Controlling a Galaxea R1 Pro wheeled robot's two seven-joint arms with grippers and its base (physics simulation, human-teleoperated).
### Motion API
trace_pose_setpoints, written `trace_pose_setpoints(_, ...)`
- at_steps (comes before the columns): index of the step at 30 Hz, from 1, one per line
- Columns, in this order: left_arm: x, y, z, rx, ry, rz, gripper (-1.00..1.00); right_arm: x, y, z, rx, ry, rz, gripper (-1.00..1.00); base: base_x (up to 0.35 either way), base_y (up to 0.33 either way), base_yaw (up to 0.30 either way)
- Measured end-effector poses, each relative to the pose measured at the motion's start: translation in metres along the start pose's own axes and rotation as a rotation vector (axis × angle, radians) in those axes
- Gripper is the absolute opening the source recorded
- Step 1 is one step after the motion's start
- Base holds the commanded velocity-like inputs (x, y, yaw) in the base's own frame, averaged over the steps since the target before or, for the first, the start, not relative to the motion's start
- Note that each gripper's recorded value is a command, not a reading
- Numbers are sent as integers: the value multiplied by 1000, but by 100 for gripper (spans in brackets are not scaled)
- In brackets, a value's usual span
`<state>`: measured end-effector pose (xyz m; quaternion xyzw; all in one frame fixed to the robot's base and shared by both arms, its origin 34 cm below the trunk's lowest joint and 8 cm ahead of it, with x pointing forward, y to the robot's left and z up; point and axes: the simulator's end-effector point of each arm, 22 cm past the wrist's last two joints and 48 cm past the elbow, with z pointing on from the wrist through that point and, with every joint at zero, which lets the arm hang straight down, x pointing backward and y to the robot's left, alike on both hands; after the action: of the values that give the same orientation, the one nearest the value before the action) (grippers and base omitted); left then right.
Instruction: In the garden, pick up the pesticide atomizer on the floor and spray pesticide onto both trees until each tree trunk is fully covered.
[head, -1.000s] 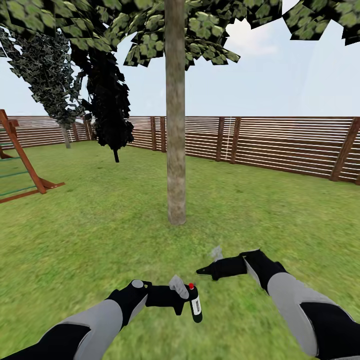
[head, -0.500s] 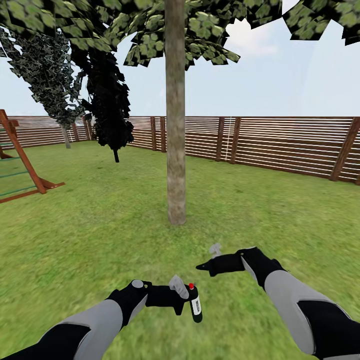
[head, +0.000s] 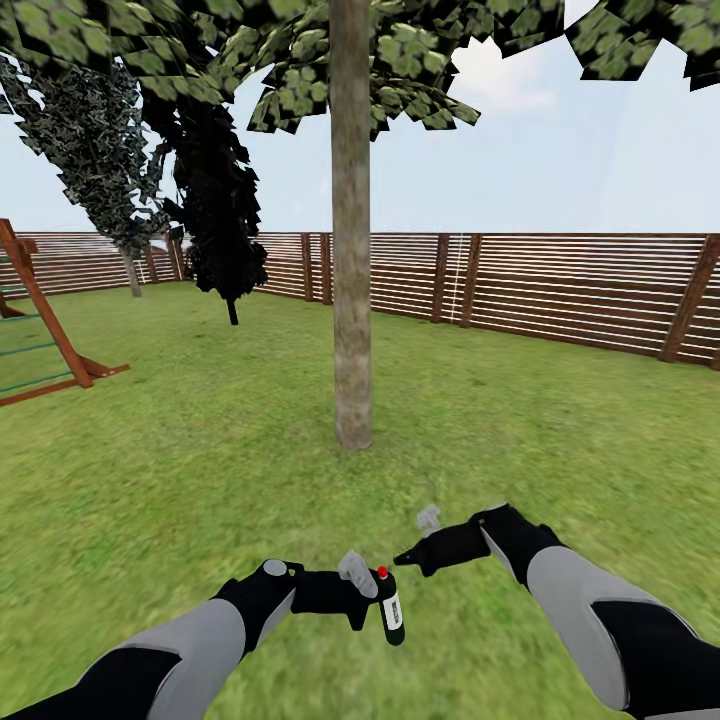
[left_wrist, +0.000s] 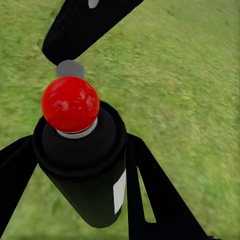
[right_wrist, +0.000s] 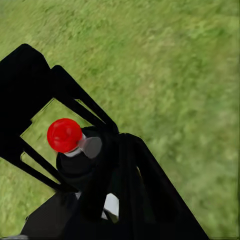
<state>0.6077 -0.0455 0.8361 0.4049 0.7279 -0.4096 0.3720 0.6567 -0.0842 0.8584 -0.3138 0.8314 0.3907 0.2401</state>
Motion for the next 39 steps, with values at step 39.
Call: trace_pose_setpoints(39, 1, 1, 0, -3, 4, 1, -100, 7, 3, 3, -14, 17, 0, -100, 0, 0, 0)
